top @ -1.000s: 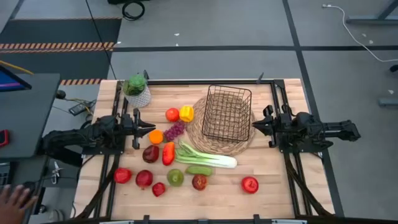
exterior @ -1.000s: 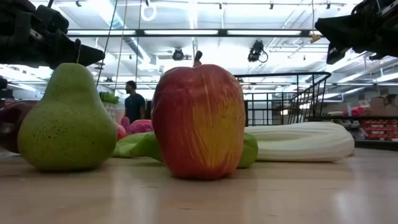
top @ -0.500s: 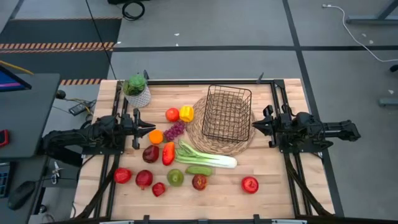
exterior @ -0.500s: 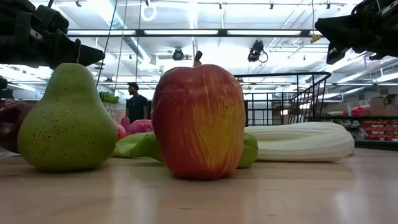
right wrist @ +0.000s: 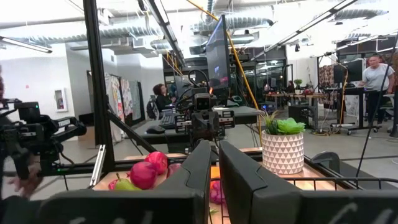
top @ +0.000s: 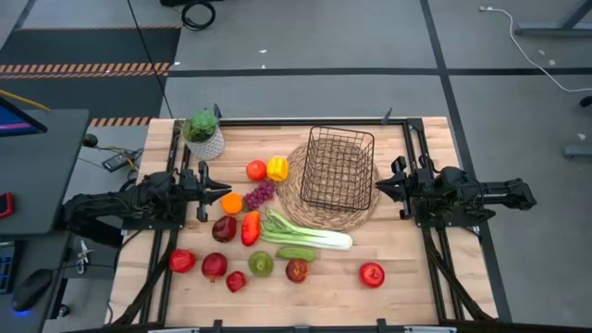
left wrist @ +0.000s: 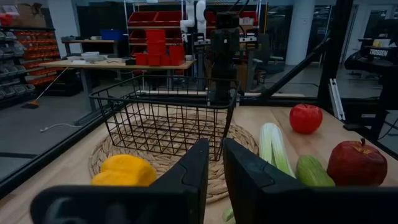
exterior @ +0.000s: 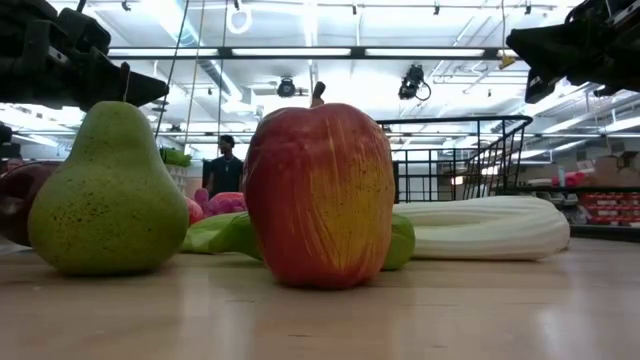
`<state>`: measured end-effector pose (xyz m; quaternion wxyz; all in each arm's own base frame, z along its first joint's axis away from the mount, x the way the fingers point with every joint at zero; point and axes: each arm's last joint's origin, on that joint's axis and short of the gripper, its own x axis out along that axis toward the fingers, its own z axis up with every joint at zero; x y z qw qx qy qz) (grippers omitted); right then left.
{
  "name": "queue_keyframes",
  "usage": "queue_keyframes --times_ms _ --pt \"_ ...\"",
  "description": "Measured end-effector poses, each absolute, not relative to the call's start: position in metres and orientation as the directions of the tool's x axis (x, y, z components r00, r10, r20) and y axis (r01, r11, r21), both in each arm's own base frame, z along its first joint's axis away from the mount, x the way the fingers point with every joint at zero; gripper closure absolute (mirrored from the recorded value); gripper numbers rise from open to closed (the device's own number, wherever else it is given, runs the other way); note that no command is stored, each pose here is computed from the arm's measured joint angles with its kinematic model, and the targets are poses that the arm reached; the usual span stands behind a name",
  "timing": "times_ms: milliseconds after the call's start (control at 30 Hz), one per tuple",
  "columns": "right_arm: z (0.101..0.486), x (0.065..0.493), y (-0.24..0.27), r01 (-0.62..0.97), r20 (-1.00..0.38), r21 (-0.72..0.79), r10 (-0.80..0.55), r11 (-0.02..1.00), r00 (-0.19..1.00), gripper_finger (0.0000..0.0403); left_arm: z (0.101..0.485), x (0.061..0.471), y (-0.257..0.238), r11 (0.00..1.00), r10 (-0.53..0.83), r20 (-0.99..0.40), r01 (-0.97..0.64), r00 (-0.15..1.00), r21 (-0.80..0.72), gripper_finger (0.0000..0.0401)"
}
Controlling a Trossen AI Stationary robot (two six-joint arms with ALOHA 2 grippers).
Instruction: Build produce basket
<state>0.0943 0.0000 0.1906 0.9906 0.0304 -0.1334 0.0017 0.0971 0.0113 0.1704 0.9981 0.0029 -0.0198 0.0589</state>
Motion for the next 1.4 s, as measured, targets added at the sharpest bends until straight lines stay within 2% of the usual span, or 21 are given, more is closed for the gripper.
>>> queue_keyframes --times_ms 867,1167,1400 --pt "0.1907 0.0943 0.0 -0.01 0.265 0.057 -0.005 0.998 0.964 0.0364 0.1705 0.0971 0.0112 0.993 0.117 0.04 -0.117 0.992 0.004 0.0345" --pt "0.1996 0.0913 -0.0001 -0.02 0.357 0.075 -0.008 0.997 0.934 0.0364 0.1704 0.0971 0.0113 0.993 0.117 0.04 -0.117 0.992 0.004 0.035" --pt "0.1996 0.0914 -0.0002 0.006 0.357 0.012 -0.01 1.0 0.934 0.0364 0.1705 0.0971 0.0113 0.993 0.117 0.04 -0.118 0.992 0.003 0.0344"
